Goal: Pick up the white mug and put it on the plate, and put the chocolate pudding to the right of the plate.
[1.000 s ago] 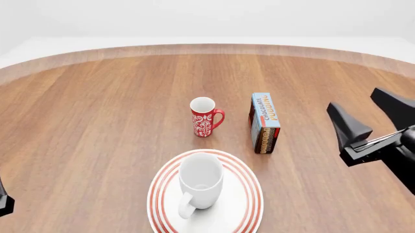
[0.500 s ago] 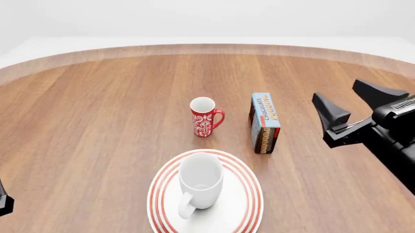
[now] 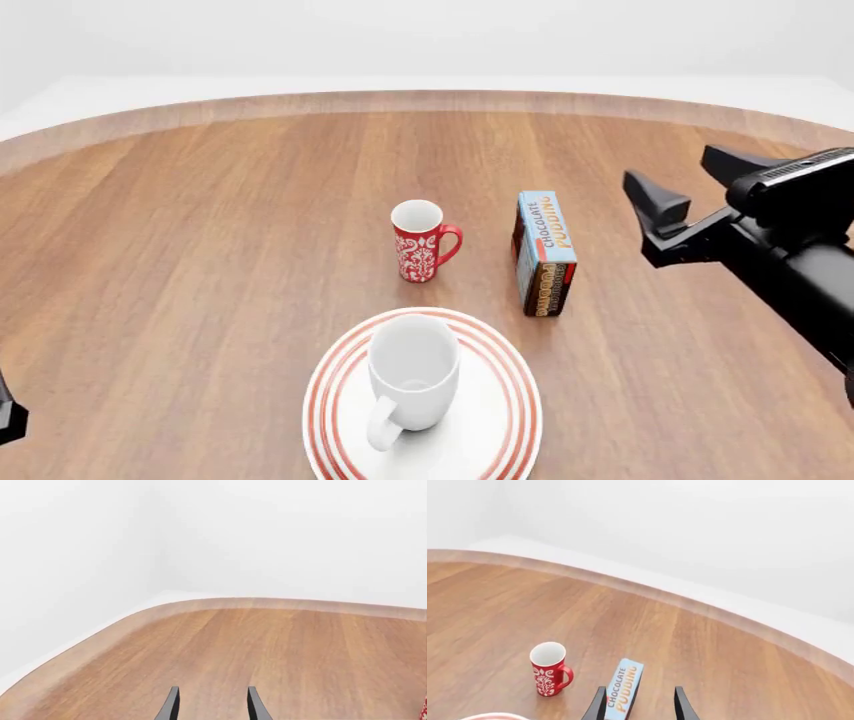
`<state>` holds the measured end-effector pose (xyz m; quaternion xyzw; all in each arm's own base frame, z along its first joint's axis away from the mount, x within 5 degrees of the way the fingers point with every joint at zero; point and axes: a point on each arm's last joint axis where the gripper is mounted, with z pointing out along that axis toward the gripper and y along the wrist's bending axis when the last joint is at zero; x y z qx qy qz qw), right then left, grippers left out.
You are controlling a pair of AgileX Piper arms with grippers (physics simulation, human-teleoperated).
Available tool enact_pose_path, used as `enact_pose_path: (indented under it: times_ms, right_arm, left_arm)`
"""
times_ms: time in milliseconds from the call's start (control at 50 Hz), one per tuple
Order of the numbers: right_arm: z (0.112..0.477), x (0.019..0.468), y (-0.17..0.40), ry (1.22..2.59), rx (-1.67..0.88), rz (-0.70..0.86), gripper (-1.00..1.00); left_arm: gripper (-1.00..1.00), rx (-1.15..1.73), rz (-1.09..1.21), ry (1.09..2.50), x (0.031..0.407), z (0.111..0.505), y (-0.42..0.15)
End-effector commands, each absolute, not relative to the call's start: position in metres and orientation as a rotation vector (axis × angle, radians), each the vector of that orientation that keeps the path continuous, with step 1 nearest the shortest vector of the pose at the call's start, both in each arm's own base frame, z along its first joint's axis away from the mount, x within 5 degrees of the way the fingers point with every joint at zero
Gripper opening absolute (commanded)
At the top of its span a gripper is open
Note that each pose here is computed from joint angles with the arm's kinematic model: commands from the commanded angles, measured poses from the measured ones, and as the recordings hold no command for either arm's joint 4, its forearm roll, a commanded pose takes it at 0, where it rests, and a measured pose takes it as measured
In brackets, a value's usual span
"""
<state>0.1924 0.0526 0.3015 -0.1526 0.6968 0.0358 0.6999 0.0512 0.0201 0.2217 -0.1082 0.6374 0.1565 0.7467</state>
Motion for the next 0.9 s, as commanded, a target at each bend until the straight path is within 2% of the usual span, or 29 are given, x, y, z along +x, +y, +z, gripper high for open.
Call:
enact_pose_path:
  times_ms: [20, 900]
  right_arm:
    - [0.305, 0.205, 0.057, 1.573, -0.348, 0.08, 1.0]
    - [0.295, 0.246, 0.082, 1.667, -0.418, 0.114, 1.0]
  left_arm:
    - [1.0, -0.239, 0.34, 1.394, 0.051, 0.222, 0.02]
    - [1.0, -0.253, 0.331, 1.386, 0.051, 0.222, 0.02]
